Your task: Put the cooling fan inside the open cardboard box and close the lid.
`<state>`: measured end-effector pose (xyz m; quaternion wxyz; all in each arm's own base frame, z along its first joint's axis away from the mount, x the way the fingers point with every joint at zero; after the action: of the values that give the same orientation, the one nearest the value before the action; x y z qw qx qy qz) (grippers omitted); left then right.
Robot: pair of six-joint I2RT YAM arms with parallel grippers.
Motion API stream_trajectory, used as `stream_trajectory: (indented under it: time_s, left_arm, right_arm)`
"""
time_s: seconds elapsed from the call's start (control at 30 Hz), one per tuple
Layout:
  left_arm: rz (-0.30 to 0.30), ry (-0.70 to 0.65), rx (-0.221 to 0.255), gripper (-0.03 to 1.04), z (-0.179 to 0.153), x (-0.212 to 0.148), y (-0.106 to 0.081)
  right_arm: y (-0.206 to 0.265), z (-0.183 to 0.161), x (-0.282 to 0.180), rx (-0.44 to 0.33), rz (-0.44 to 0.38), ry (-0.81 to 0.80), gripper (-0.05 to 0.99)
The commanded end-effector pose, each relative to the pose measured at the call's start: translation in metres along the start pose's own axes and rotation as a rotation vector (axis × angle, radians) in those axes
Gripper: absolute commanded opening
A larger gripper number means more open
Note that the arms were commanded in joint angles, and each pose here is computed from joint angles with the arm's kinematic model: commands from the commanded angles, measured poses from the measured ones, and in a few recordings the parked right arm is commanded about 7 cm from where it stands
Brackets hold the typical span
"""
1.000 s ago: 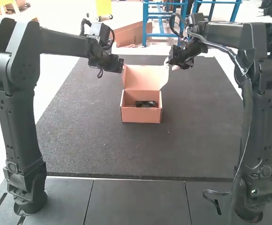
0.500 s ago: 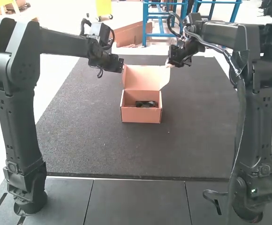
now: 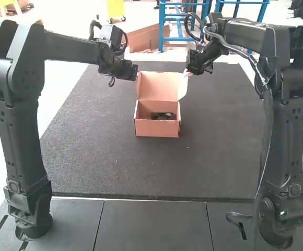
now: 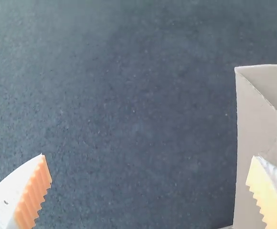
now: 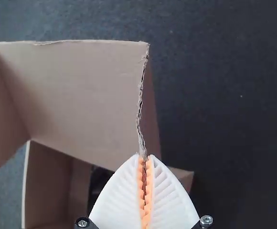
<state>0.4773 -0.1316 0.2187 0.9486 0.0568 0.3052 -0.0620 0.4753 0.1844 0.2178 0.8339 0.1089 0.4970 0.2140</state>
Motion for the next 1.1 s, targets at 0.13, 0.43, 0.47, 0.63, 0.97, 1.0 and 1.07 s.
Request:
stream_trajectory:
  time_s: [0.13,0.43,0.47,0.63,0.97,1.0,1.07]
  left_arm:
    - [-0.001,-0.032,-0.001,0.97,0.02,-0.006,-0.002]
    - [0.001,0.023,0.002,0.97,0.013,-0.013,0.0]
    - [0.001,0.032,0.002,0.97,0.011,-0.013,0.0]
    - [0.002,0.047,0.0,0.97,0.009,-0.017,0.0]
    - [-0.109,0.059,0.024,0.97,0.008,-0.036,-0.025]
    - [-0.118,0.062,0.028,0.97,0.007,-0.037,-0.028]
    - [-0.138,0.07,0.034,0.97,0.005,-0.04,-0.034]
  right_arm:
    - [0.014,-0.014,-0.001,-0.029,0.011,0.073,-0.02]
    - [0.035,-0.041,0.002,-0.05,0.055,0.199,-0.02]
    - [0.037,-0.042,0.001,-0.051,0.058,0.201,-0.02]
    - [0.046,-0.047,-0.001,-0.06,0.066,0.215,-0.02]
    - [0.047,-0.054,-0.005,-0.054,0.065,0.232,-0.02]
    - [0.047,-0.054,-0.006,-0.054,0.065,0.232,-0.02]
    - [0.047,-0.056,-0.006,-0.053,0.063,0.236,-0.02]
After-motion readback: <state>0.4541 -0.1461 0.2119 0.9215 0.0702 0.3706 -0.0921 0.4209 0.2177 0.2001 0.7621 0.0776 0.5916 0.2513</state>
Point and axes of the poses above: each hand's point on the last joint's axis, 136 mm out from that joint toward the fingers, its own x axis out along the fingers, its own y axis along the line the jaws close on, z = x × y, the point moved 6 cm from there along -x, back along the fingers, and after that the axes turned 1 degree about x, right-handed, at the moved point
